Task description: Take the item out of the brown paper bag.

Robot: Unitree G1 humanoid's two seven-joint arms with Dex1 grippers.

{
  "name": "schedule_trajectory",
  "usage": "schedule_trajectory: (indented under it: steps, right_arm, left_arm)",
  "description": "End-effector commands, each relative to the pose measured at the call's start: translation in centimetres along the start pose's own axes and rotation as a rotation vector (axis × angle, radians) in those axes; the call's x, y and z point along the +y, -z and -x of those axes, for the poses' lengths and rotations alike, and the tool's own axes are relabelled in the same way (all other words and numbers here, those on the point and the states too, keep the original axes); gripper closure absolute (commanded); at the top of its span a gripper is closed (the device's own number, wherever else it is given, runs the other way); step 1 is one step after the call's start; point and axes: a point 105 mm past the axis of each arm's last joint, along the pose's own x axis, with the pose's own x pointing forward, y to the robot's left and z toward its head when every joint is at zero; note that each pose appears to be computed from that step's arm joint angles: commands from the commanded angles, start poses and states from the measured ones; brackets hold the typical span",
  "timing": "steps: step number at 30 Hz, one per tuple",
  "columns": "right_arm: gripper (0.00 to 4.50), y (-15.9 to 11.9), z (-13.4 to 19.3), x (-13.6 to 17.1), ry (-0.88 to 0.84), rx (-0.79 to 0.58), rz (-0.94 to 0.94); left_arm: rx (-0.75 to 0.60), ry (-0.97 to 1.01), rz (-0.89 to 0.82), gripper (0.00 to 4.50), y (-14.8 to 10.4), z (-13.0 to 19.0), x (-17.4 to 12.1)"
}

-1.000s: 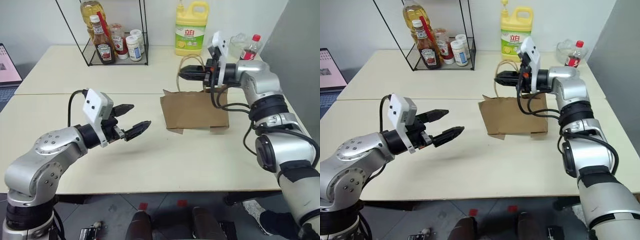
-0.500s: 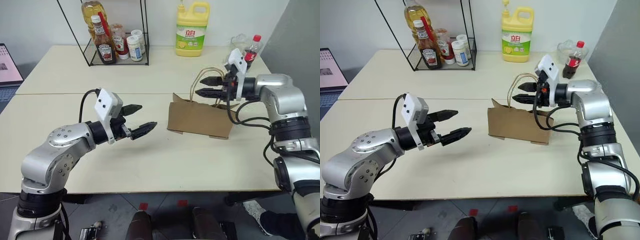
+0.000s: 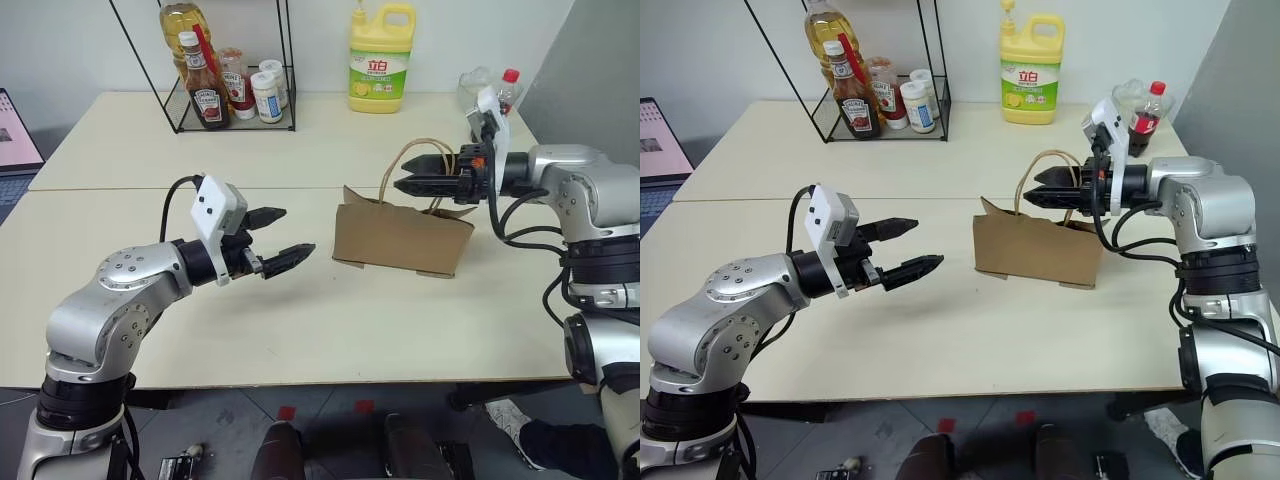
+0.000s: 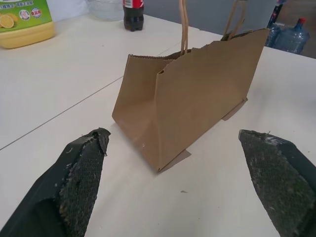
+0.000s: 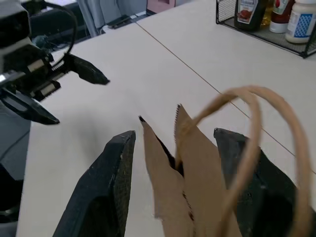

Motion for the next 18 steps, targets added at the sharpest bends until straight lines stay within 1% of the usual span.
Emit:
schedule_trajectory:
  steps: [1,8,12,18]
  right_arm:
    - [1.87,-0.8,-0.4,0.0,0.030,-0.039,0.044]
    - [1.87,-1.1,-1.7,-1.1,0.088,-0.061,0.054]
    - [1.87,-0.7,-1.2,-1.5,0.096,-0.034,0.052]
    - [1.87,-0.3,-0.5,-1.1,0.039,0.002,0.020]
  left_arm:
    - [-0.033,-0.004,-0.045,0.00,-1.2,0.0,0.1]
    - [-0.027,-0.011,-0.056,0.00,-1.2,0.0,0.1]
    - [-0.019,-0.029,-0.055,0.00,-1.1,0.5,0.3]
    - [-0.016,-0.034,-0.052,0.00,-1.0,0.6,0.3]
